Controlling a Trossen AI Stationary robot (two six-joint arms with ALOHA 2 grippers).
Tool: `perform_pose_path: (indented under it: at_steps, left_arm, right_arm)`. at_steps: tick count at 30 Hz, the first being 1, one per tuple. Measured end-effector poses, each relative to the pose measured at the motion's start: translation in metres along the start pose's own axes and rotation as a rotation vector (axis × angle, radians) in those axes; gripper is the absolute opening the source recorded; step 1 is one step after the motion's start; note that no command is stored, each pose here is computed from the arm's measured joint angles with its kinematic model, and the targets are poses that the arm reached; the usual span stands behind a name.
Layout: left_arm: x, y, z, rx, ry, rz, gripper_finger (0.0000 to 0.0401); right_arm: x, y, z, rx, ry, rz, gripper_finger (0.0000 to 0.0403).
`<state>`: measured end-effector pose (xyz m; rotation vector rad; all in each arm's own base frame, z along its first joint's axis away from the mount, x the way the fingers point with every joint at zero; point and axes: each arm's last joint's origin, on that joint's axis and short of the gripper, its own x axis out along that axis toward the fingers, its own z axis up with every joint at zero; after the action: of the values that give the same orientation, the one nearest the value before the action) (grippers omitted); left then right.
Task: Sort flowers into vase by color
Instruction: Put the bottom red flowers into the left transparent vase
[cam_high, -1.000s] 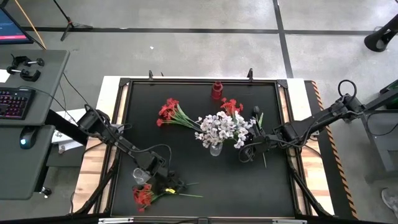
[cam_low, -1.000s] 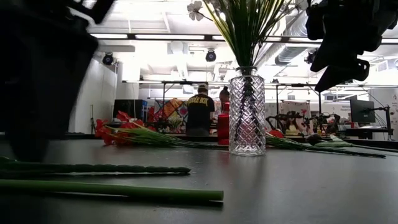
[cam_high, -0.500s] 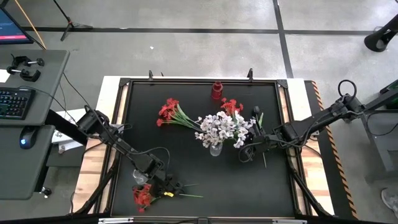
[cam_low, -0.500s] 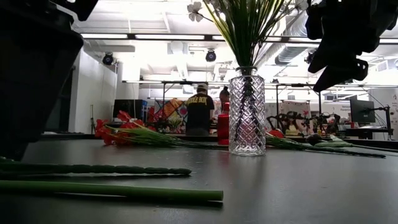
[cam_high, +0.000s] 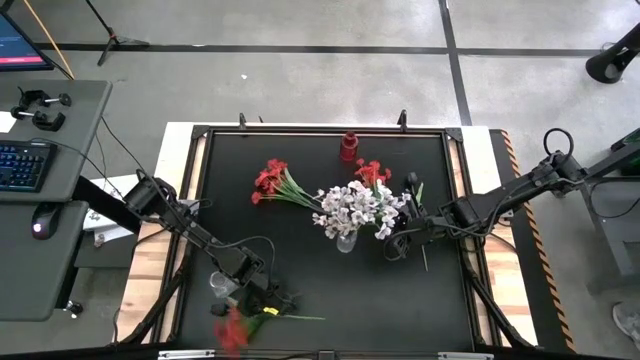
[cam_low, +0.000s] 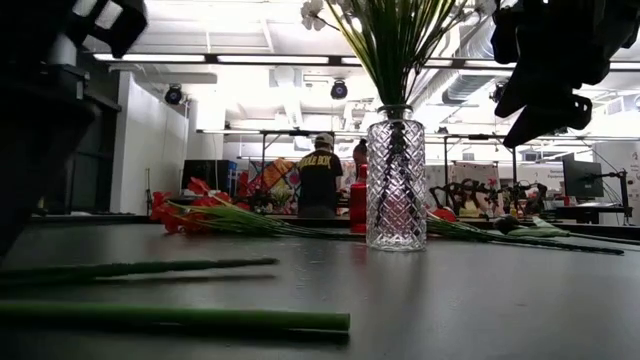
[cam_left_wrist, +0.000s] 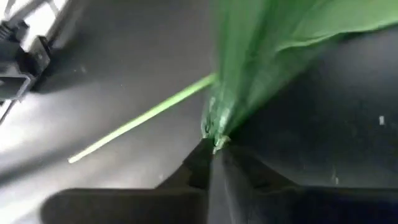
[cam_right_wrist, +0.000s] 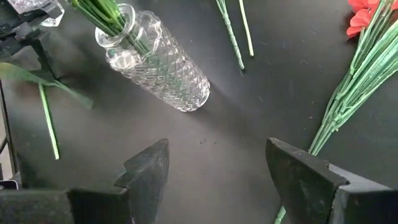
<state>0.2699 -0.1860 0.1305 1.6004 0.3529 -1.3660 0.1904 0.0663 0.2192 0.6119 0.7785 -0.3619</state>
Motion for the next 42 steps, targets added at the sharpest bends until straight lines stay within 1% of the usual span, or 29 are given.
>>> perform_pose_path:
  at_steps: [1, 5, 7, 11, 15, 19, 23, 29, 31, 33, 36, 37, 39, 42]
  left_arm:
    - [0.000, 0.000, 0.000, -0.011, -0.007, 0.001, 0.0009]
    - [0.000, 0.000, 0.001, -0.037, -0.026, 0.001, 0.0010]
    - [-0.001, 0.002, 0.001, -0.053, -0.022, 0.002, 0.0004]
    - [-0.014, 0.013, -0.006, -0.129, -0.004, 0.023, 0.0001]
    - [-0.037, 0.026, -0.020, -0.244, 0.018, 0.099, 0.0000]
    - [-0.062, 0.031, -0.035, -0.379, 0.031, 0.177, 0.0000]
    - [-0.083, 0.032, -0.045, -0.537, 0.004, 0.236, 0.0000]
    - [-0.110, 0.036, -0.043, -0.745, -0.108, 0.323, 0.0000]
    - [-0.121, 0.038, -0.042, -0.819, -0.134, 0.361, 0.0000]
    - [-0.129, 0.038, -0.041, -0.862, -0.133, 0.394, 0.0000]
    - [-0.129, 0.039, -0.038, -0.864, -0.081, 0.417, 0.0000]
    - [-0.126, 0.040, -0.036, -0.838, -0.072, 0.413, 0.0000]
    - [-0.116, 0.043, -0.033, -0.747, -0.060, 0.413, 0.0000]
    - [-0.096, 0.045, -0.032, -0.633, -0.030, 0.356, 0.0008]
  right_arm:
    - [0.000, 0.000, 0.000, 0.000, 0.000, 0.000, 0.0256]
    - [0.000, 0.000, 0.000, 0.001, 0.000, 0.000, 0.0256]
    - [0.000, 0.000, 0.000, 0.000, 0.000, 0.000, 0.0256]
    - [0.000, 0.000, 0.000, 0.001, 0.001, 0.000, 0.0256]
    - [0.000, 0.000, 0.000, 0.004, 0.002, 0.001, 0.0256]
    - [0.000, 0.000, 0.000, 0.002, 0.003, 0.002, 0.0256]
    - [0.000, 0.000, 0.000, 0.002, 0.003, 0.002, 0.0256]
    - [0.000, 0.000, 0.000, 0.001, 0.003, 0.002, 0.0256]
    - [0.000, 0.000, 0.000, 0.001, 0.003, 0.002, 0.0256]
    - [0.000, 0.000, 0.000, 0.001, 0.003, 0.002, 0.0256]
    - [0.000, 0.000, 0.000, 0.000, 0.003, 0.002, 0.0256]
    - [0.000, 0.000, 0.000, -0.005, 0.003, 0.002, 0.0256]
    - [0.000, 0.000, 0.000, -0.020, 0.002, 0.001, 0.0256]
    - [0.000, -0.001, 0.000, -0.026, -0.001, -0.007, 0.0256]
